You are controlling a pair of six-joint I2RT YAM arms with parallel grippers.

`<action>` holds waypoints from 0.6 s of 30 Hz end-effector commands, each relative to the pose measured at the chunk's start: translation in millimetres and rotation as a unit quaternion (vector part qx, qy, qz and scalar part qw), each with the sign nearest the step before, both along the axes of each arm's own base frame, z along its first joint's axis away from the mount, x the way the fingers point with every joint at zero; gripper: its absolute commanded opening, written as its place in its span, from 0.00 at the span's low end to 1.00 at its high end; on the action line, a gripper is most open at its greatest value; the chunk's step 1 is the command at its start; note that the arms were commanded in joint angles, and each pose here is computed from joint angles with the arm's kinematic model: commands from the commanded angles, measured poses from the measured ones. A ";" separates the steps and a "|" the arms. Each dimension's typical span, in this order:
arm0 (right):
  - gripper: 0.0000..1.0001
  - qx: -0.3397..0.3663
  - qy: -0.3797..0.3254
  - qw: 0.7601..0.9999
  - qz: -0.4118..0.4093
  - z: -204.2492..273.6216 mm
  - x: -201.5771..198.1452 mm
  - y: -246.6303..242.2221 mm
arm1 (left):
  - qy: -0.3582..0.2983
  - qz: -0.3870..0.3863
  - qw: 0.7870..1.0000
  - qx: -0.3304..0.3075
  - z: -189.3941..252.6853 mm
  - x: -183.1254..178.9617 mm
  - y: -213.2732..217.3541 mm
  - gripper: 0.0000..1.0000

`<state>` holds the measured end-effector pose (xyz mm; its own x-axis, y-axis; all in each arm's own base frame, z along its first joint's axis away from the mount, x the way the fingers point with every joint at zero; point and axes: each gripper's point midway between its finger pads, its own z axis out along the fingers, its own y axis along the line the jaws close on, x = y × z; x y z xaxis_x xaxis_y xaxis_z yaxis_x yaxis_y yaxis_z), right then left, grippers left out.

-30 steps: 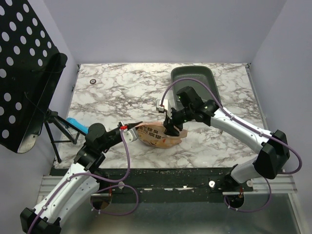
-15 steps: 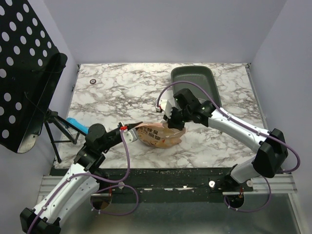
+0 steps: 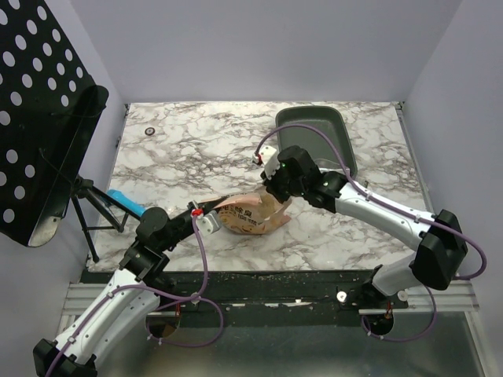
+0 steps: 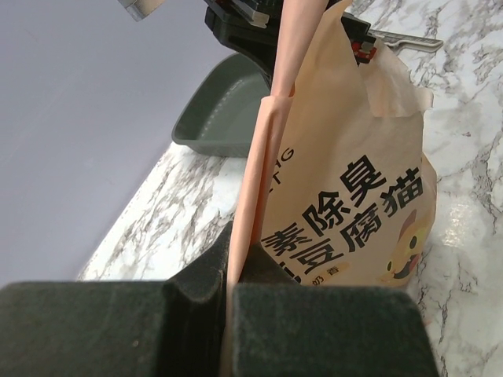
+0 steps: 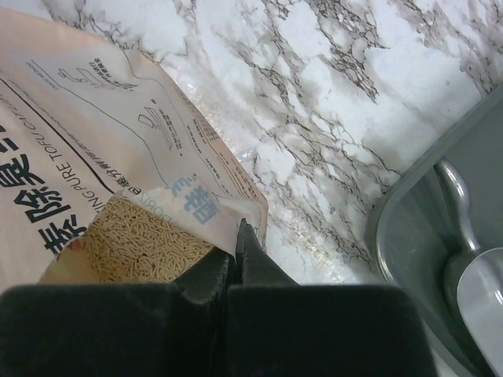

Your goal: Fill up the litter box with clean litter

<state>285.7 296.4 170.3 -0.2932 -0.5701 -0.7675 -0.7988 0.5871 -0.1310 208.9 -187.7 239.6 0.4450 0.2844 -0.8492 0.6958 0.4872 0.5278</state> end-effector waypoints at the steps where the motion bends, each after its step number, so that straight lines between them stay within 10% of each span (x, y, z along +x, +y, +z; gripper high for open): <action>1: 0.01 -0.013 -0.066 0.988 -0.141 17.0 39.0 -51.2 | -0.101 0.026 0.993 -0.060 66.1 0.3 10.2 0.02; 6: 0.39 0.018 -0.109 0.989 -0.097 71.8 24.4 -55.3 | -0.099 0.025 0.993 -0.058 64.7 0.4 8.8 0.02; 12: 0.53 0.031 -0.125 0.991 -0.049 117.3 3.1 -59.6 | -0.097 0.025 0.993 -0.057 65.1 0.6 8.4 0.02; 15: 0.42 0.041 -0.115 0.993 -0.004 122.1 -8.8 -50.4 | -0.096 0.027 0.993 -0.056 64.4 1.5 8.8 0.02; 18: 0.06 0.046 -0.084 0.995 0.040 114.3 -21.0 -38.2 | -0.097 0.030 0.993 -0.058 65.2 1.7 9.9 0.02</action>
